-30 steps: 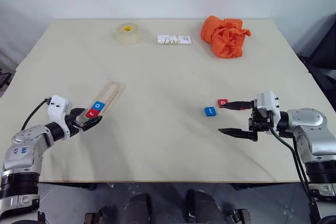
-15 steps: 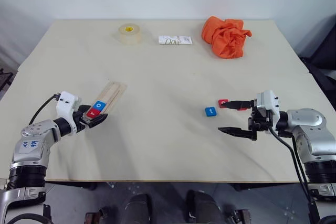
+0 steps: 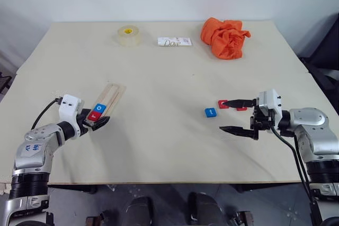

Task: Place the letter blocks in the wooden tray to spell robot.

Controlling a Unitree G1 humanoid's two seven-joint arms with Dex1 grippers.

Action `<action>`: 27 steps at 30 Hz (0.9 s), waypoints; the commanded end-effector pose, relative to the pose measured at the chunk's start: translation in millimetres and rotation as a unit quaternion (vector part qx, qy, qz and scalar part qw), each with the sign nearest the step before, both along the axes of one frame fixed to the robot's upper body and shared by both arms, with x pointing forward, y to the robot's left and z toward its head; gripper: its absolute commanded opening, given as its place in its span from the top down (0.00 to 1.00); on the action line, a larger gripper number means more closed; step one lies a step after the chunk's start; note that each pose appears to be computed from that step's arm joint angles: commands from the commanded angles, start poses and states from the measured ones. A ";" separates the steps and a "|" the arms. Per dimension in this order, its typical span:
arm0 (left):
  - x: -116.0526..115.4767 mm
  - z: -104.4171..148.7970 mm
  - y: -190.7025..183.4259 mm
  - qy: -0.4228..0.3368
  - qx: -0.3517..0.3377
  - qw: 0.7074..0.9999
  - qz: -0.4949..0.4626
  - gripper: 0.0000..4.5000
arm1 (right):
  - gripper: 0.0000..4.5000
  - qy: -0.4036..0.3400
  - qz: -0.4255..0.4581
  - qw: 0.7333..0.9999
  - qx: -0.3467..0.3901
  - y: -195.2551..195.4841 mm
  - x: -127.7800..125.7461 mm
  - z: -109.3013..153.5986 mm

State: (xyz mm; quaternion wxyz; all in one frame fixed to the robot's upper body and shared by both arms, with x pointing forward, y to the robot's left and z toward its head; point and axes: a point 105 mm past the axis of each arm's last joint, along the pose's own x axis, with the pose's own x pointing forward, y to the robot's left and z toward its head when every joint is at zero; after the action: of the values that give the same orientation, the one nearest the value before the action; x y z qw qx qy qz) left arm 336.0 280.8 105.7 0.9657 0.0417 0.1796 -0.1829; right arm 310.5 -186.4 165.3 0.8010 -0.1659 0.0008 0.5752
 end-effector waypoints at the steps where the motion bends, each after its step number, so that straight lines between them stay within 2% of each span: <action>1: -8.6 -25.3 3.1 0.048 -0.016 0.999 0.019 0.00 | 0.00 -0.019 0.006 1.000 0.006 2.8 2.0 8.5; 4: -10.0 -33.4 7.0 0.068 -0.025 0.996 0.041 0.00 | 0.00 -0.018 0.006 1.000 0.006 3.1 2.7 8.3; 9: -9.6 -40.1 13.9 0.076 -0.025 0.994 0.070 0.24 | 0.00 -0.017 0.005 1.000 0.005 4.1 3.7 7.9; 17: -10.1 -40.8 10.2 0.065 -0.009 0.997 0.043 0.25 | 0.00 -0.019 0.002 1.000 0.004 3.6 5.7 9.0; 20: -10.3 -21.6 -11.2 0.016 -0.007 0.999 -0.050 0.25 | 0.00 -0.019 -0.001 1.000 0.003 2.1 6.5 9.2; 23: -18.6 -12.0 -30.6 0.008 0.014 0.990 -0.138 0.25 | 0.00 -0.019 -0.002 1.000 0.003 1.1 6.8 9.7; 27: -28.8 4.3 -61.4 -0.012 0.037 0.966 -0.255 0.25 | 0.00 -0.018 0.002 1.000 -0.005 -4.0 2.9 9.8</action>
State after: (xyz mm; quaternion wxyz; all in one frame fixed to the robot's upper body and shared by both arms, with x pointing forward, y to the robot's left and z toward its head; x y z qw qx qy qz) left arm 313.9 239.8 103.1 0.9140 0.1037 0.1689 -0.3540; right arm 316.0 -186.6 164.4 0.8028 -0.1642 0.0055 0.5731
